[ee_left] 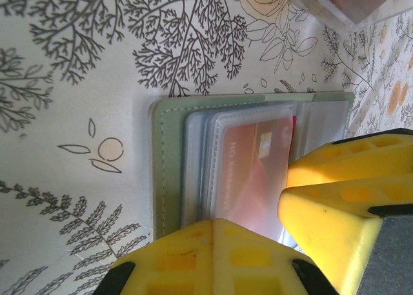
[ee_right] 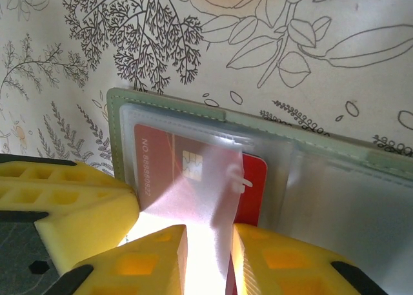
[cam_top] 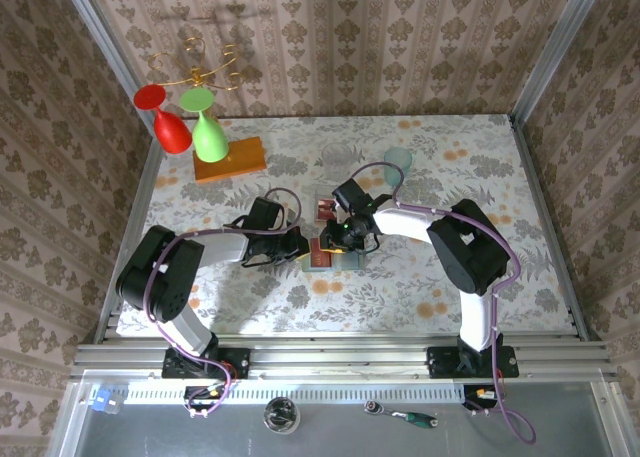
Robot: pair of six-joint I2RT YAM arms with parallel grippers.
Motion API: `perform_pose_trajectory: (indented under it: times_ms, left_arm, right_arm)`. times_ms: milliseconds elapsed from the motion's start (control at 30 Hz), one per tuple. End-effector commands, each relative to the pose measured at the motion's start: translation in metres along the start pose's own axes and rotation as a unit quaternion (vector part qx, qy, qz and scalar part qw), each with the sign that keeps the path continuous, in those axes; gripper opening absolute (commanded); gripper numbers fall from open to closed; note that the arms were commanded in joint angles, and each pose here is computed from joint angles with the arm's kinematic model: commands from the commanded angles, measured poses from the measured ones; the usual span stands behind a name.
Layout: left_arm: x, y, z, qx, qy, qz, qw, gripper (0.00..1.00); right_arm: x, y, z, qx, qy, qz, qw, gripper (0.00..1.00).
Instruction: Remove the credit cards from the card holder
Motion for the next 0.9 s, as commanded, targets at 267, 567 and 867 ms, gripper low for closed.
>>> perform_pose_trajectory:
  times_ms: [267,567,867]
  left_arm:
    - [-0.002,-0.001,0.006,0.002,0.019,0.007,1.0,0.02]
    - [0.0,0.0,0.004,-0.001,0.018,0.007,1.0,0.02]
    - [0.008,0.004,-0.01,-0.015,0.01,0.0,1.0,0.02]
  right_arm:
    - [0.011,-0.005,-0.008,0.015,-0.064,0.001,0.998,0.29]
    - [0.014,-0.006,-0.009,0.024,-0.072,0.002,0.997,0.29]
    - [0.02,-0.005,-0.006,0.027,-0.064,-0.007,0.998,0.29]
Point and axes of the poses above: each hand's point on the last joint's axis, 136 mm out from that joint toward the fingers, its own x axis back along the fingers, its own z axis along the line the jaws close on, y = z × x, the point moved 7 cm from there along x, back along the fingers, and after that the axes turned 10 degrees about x, right-handed, at the moved point
